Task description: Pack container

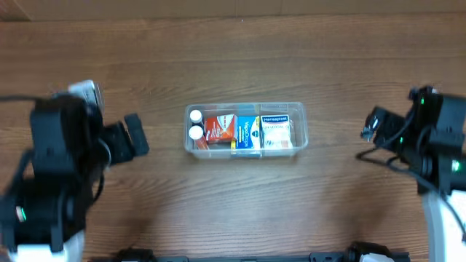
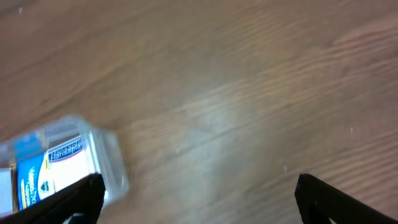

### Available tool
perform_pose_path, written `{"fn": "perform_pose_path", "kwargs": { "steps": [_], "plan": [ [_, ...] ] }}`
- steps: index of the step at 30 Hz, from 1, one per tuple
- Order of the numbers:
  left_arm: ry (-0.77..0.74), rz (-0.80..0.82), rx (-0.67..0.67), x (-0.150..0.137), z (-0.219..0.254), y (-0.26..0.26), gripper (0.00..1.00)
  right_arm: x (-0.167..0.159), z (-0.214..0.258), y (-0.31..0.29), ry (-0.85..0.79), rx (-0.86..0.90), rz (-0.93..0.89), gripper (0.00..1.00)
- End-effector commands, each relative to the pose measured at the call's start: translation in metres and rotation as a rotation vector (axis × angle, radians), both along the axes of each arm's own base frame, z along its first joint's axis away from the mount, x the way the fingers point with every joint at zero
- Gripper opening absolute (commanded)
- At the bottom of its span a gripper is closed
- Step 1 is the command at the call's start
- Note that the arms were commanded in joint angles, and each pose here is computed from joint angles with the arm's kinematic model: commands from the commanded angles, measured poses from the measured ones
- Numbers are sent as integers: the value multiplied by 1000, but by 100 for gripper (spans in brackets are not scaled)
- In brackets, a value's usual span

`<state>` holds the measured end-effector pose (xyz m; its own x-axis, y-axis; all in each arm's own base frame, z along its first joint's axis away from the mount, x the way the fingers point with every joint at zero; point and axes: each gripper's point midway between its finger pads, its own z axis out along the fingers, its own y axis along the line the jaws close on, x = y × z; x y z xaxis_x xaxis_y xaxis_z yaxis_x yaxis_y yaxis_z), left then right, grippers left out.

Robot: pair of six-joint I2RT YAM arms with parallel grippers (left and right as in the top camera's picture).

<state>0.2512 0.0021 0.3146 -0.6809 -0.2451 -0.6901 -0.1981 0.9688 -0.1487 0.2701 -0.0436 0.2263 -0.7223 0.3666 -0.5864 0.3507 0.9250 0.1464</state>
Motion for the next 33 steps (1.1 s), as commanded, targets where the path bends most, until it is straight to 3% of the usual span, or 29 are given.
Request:
{"fn": "perform_pose_path", "kwargs": {
  "steps": [1,7,16,18,22,28,33],
  "plan": [
    [-30,75,-22,-47,-44,7,100,-35,-8,10,0,14,25,100],
    [32,93,-42,-73,-78,7,100,-49,-17,12,65,26,23,100],
    [44,94,-41,-75,-80,7,100,-37,-43,5,186,17,5,100],
    [44,94,-41,-75,-80,7,100,-31,-28,13,94,26,39,100],
    [45,93,-41,-75,-80,7,100,-11,31,49,-324,-77,229,100],
    [44,94,-41,-75,-80,7,100,-46,28,53,-656,-101,238,100],
    [45,93,-41,-75,-80,7,100,-48,31,52,-895,-124,223,100]
  ]
}}
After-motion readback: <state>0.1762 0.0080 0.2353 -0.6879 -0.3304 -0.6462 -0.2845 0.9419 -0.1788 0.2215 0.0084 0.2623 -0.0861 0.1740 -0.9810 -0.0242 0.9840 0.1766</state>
